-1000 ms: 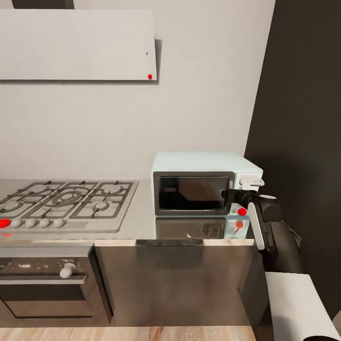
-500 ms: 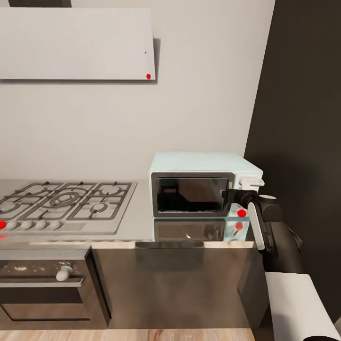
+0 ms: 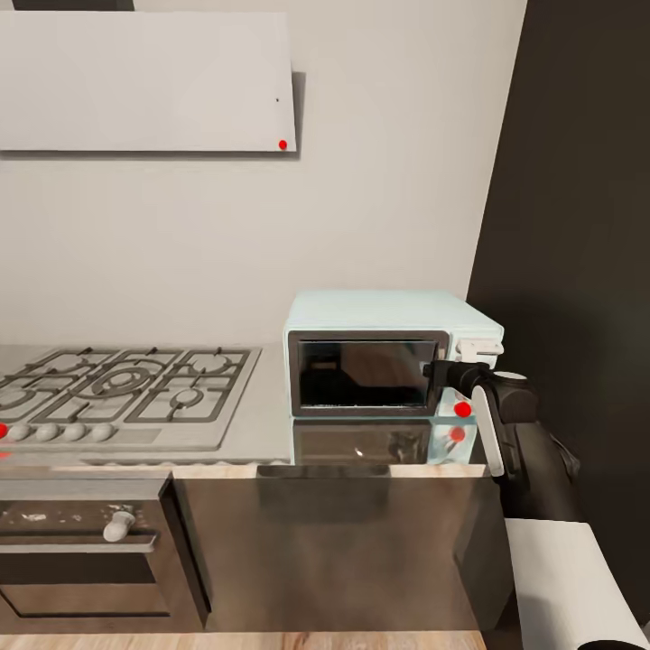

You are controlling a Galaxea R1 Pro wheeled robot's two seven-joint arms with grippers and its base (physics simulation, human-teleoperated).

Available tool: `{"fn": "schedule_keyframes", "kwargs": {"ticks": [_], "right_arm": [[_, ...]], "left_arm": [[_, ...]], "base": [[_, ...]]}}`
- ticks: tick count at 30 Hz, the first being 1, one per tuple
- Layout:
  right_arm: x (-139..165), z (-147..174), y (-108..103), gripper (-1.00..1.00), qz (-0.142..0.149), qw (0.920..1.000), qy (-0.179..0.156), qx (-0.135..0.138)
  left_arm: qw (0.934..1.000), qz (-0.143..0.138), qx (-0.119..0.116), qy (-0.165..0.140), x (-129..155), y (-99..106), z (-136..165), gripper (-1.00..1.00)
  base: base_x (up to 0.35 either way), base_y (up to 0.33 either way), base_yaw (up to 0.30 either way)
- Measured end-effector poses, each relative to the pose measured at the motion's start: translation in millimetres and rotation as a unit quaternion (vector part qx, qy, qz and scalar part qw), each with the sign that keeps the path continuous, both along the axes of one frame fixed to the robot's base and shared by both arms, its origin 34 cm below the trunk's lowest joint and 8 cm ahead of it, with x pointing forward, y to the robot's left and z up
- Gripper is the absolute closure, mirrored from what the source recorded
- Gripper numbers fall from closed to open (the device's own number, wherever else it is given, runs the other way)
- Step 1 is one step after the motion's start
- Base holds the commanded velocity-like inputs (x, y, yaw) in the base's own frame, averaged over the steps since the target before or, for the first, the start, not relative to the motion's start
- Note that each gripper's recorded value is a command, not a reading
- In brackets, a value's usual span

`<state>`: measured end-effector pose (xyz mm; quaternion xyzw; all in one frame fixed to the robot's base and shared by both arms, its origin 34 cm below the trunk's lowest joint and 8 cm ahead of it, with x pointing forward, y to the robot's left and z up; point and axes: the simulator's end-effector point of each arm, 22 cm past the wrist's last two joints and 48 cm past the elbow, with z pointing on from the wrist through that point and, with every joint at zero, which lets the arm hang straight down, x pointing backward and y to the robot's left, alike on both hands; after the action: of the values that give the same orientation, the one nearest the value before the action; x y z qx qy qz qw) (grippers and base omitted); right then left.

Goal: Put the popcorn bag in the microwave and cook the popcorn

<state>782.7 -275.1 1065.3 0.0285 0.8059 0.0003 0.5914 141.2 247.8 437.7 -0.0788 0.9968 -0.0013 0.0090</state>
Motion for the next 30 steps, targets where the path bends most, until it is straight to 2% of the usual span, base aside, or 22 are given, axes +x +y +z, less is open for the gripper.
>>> {"fn": "schedule_keyframes", "kwargs": {"ticks": [23, 24, 30], "right_arm": [[0.3, 0.6, 1.9, -1.00, 0.003, 1.0000, -0.001, -0.003], [0.3, 0.5, 1.8, 1.00, 0.003, 1.0000, -0.001, -0.003], [0.2, 0.5, 0.2, 1.00, -0.001, 1.0000, -0.001, -0.008]], "left_arm": [[1.0000, -0.005, 0.000, 0.000, 0.1, -0.5, 0.0, -1.00], [1.0000, -0.005, 0.000, 0.000, 0.1, -0.5, 0.0, -1.00], [1.0000, -0.005, 0.000, 0.000, 0.1, -0.5, 0.0, -1.00]], "base": [[0.016, 0.000, 0.000], [0.000, 0.000, 0.000], [0.000, 0.000, 0.000]]}}
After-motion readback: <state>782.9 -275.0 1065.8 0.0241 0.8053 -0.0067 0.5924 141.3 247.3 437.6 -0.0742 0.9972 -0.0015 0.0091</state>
